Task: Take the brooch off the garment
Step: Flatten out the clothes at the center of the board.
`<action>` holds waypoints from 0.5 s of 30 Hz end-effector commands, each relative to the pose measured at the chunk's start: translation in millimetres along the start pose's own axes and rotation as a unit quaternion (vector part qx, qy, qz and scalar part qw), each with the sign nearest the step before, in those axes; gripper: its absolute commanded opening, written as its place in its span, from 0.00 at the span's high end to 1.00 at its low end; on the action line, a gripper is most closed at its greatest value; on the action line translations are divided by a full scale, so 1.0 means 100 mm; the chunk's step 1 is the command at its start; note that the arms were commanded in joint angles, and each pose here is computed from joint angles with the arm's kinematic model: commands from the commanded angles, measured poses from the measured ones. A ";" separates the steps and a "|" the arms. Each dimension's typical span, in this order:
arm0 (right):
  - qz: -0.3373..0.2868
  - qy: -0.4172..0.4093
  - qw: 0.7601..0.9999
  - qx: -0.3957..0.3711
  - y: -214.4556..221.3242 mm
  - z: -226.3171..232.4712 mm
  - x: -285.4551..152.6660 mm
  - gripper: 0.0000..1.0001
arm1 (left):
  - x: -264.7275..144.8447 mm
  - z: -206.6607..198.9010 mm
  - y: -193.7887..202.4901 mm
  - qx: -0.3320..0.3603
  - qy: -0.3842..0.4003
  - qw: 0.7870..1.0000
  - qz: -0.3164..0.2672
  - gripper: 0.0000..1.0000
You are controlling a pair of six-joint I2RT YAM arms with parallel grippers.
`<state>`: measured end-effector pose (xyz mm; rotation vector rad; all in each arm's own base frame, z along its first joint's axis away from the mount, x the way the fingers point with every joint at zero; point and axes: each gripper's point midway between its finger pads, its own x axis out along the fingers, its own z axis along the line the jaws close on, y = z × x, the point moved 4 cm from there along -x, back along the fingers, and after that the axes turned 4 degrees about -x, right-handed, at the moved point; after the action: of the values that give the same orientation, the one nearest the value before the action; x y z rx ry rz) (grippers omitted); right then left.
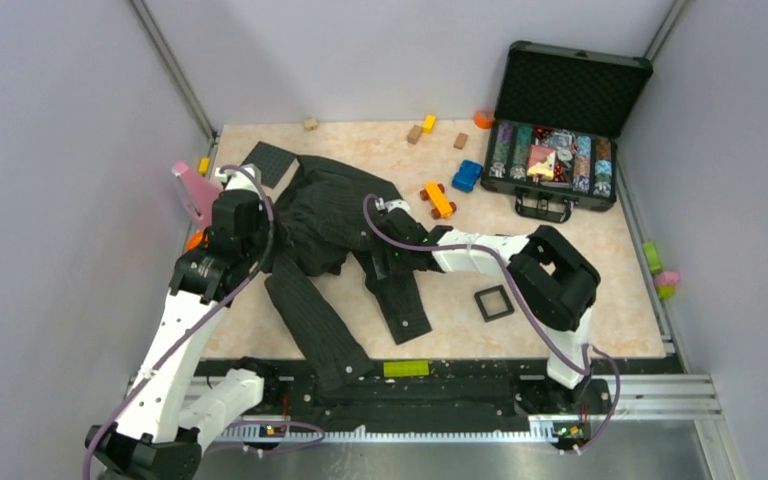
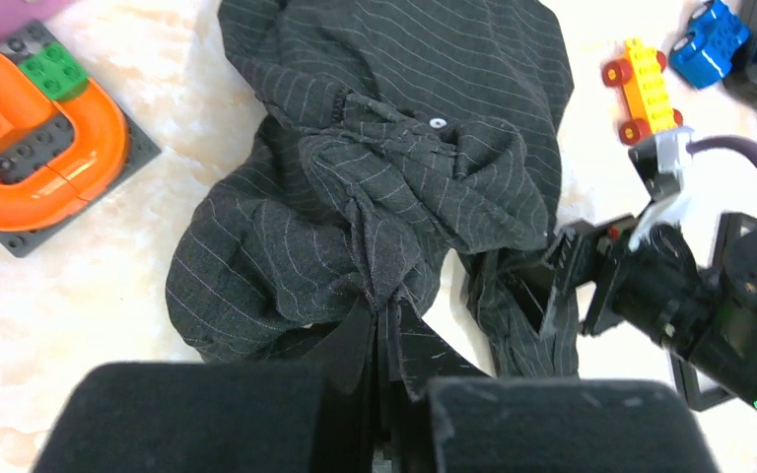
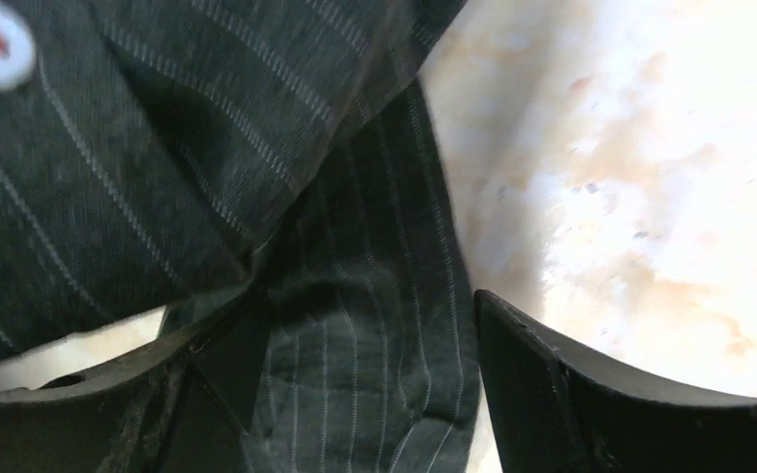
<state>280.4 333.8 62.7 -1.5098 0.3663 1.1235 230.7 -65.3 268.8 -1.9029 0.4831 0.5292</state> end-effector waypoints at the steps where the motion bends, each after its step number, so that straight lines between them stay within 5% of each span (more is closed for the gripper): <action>1: -0.018 -0.032 0.999 0.016 0.07 0.14 -0.04 0.28 | 0.00 0.06 -0.24 0.011 -0.026 0.999 -0.034 1.00; 4: 0.000 -0.008 1.000 0.002 0.15 0.11 0.02 0.47 | 0.06 0.11 -0.33 0.007 -0.033 0.999 -0.036 1.00; 8: -0.026 0.054 0.998 -0.002 -0.10 -0.05 -0.18 0.99 | 0.07 0.16 -0.58 0.002 -0.047 0.997 -0.055 1.00; 15: -0.141 0.043 0.989 0.026 -1.23 -0.34 -1.14 1.00 | -0.03 0.07 -1.36 -0.031 -0.040 0.994 -0.102 1.00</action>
<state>290.6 314.5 92.0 -1.5554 0.4213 1.0518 286.1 -16.2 311.8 -1.8994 0.3182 0.6436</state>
